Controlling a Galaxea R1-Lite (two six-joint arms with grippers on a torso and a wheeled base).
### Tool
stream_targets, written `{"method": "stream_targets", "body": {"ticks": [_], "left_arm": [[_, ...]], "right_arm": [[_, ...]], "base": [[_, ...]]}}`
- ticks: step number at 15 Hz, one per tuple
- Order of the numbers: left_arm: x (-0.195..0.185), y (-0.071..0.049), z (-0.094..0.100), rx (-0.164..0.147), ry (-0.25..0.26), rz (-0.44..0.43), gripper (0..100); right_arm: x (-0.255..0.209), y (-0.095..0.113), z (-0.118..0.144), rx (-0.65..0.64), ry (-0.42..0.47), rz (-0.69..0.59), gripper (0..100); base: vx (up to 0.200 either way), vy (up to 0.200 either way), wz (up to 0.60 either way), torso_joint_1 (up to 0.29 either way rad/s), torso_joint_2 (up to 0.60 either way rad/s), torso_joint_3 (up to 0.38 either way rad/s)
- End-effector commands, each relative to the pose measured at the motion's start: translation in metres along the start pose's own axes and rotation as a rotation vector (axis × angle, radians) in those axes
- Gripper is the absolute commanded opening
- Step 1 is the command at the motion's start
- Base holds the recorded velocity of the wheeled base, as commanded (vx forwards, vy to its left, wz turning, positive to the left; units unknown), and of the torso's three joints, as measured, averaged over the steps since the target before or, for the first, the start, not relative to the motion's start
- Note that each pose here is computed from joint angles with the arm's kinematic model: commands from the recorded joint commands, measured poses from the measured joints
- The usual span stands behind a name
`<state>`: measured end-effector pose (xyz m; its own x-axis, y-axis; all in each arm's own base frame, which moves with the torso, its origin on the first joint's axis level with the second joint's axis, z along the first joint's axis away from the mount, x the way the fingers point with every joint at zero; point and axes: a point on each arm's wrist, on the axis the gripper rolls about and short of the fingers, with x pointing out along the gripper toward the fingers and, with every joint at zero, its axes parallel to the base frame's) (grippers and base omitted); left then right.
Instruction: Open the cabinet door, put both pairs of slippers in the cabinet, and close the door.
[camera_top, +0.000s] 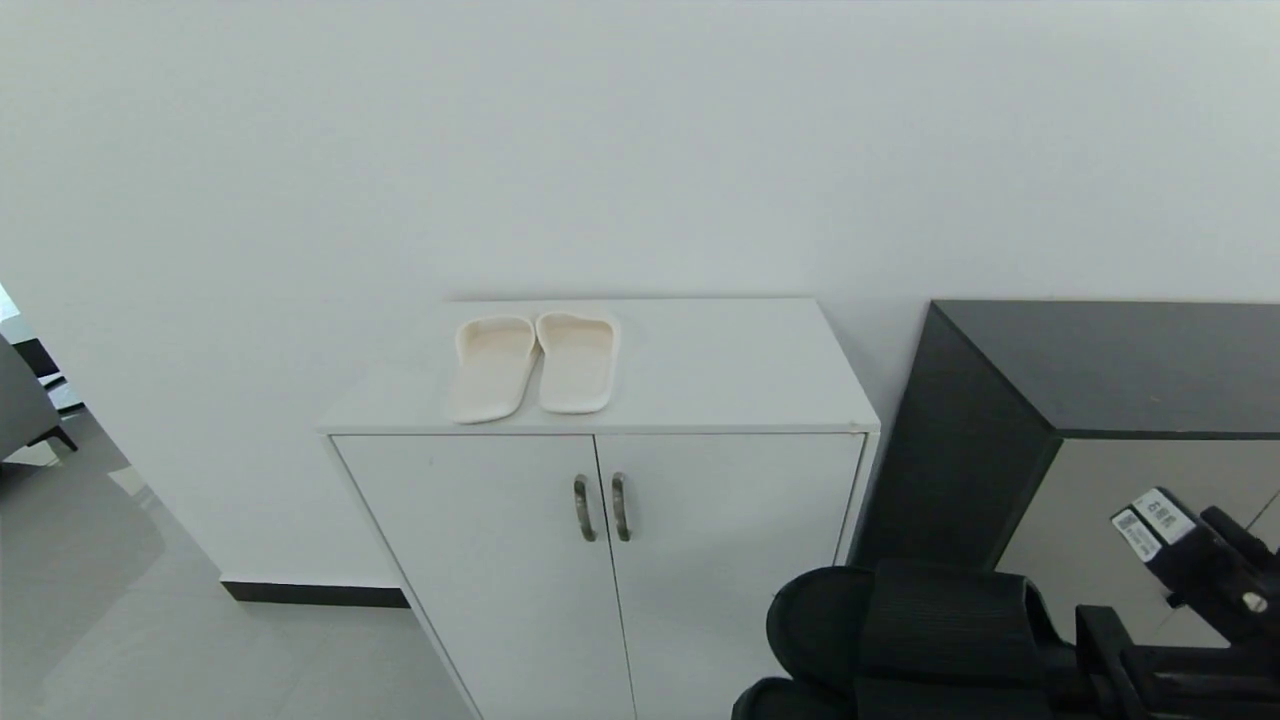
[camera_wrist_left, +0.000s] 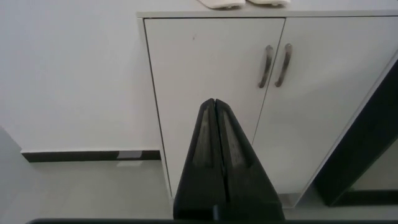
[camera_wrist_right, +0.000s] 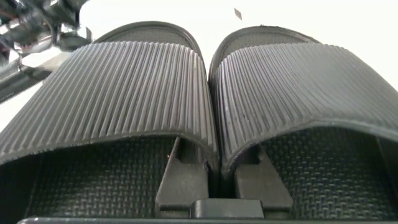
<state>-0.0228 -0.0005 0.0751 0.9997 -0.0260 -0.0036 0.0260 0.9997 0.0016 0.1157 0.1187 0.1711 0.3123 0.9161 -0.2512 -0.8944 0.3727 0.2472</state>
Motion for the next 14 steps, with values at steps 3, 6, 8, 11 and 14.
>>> {"method": "stream_targets", "body": {"ticks": [3,6,8,11,14], "left_arm": [[0.0,0.0,0.0001,-0.002,-0.001,0.001,0],[0.0,0.0,0.0001,-0.005,-0.001,0.003,0],[0.0,0.0,0.0001,-0.005,-0.001,0.003,0],[0.0001,0.0,0.0001,0.004,0.001,0.001,0],[0.0,0.0,0.0001,0.003,-0.001,0.001,100]], "right_arm": [[0.0002,-0.0005,-0.0011,0.001,0.003,-0.002,0],[0.001,-0.0011,-0.0025,0.003,0.01,-0.003,0],[0.0007,-0.0008,-0.0017,0.003,0.006,-0.001,0],[0.0003,-0.0005,-0.0006,-0.004,-0.009,0.001,0],[0.0009,-0.0015,-0.0019,0.0,-0.003,-0.003,0]], "base": [[0.0,0.0,0.0,0.0,0.0,0.0],[0.0,0.0,0.0,-0.081,0.19,0.102],[0.0,0.0,0.0,-0.207,0.47,0.249],[0.0,0.0,0.0,-0.222,0.51,0.274],[0.0,0.0,0.0,-0.222,0.51,0.284]]}}
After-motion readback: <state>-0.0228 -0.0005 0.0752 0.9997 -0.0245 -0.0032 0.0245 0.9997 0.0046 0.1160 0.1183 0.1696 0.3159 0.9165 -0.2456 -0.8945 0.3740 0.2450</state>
